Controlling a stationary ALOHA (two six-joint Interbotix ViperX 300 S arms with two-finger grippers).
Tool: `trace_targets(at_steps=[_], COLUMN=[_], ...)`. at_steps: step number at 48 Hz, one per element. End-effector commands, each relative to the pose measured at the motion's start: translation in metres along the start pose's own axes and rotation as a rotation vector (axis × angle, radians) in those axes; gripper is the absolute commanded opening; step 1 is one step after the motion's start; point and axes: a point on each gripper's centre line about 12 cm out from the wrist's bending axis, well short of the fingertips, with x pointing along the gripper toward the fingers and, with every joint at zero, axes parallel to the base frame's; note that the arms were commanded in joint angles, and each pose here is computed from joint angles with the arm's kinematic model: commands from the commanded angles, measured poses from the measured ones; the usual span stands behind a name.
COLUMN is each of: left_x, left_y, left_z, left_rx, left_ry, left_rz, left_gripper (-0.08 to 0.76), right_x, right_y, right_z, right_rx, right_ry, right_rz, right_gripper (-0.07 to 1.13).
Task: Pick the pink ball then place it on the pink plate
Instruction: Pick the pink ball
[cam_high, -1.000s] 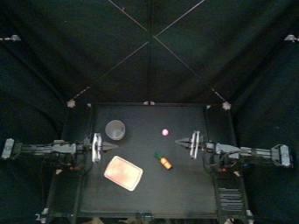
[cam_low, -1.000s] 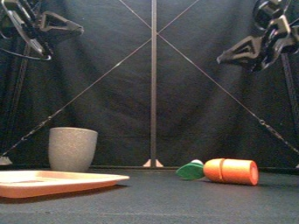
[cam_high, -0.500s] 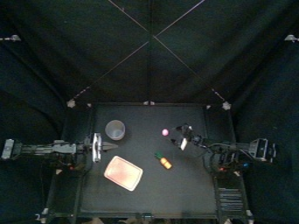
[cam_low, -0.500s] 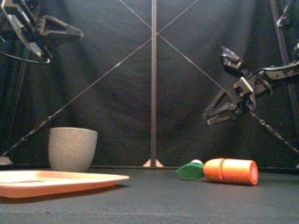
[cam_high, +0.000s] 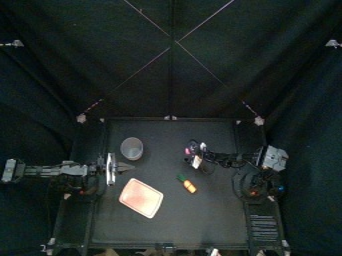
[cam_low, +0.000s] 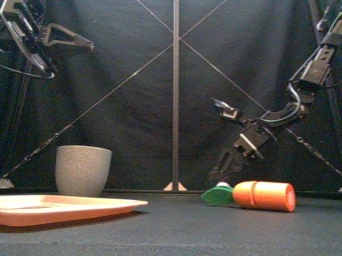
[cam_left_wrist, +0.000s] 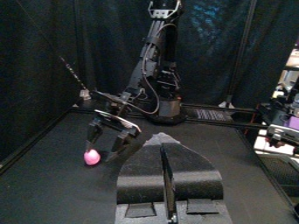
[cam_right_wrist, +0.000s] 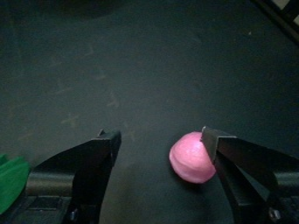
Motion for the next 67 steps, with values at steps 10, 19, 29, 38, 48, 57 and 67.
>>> trace_targets(at_steps=[10,19,29,38,48,57,67], left_x=[0.000,-0.001,-0.001,-0.001,-0.002,-0.001,-0.001], left_y=[0.000,0.000,0.000,0.000,0.001,0.001,0.001], left_z=[-0.001,-0.005,-0.006,-0.007,-0.008,-0.005,-0.004], left_rx=[-0.001,-0.004,-0.006,-0.004,-0.004,-0.002,-0.001], left_ry=[-0.003,0.006,0.009,0.016,0.014,-0.002,-0.005], left_rz=[0.001,0.001,-0.002,-0.003,0.003,0.003,0.003], left_gripper=[-0.010,-0.010,-0.010,-0.010,-0.010,-0.010,-0.010], right_x=[0.012,-0.001,-0.044,-0.111,-0.166,-0.168,-0.149], right_y=[-0.011,-0.010,-0.008,0.013,0.018,0.021,0.028], right_z=[0.014,0.026,0.019,0.002,-0.005,-0.019,-0.041], right_rx=[-0.032,-0.034,-0.022,0.047,0.142,0.156,0.157], right_ry=[0.022,-0.004,0.017,-0.010,-0.141,-0.103,0.046], right_rz=[-0.010,-0.010,-0.017,0.021,0.050,0.059,0.071], right_gripper=[1.06,1.06,1.06,1.06,1.05,1.05,1.05])
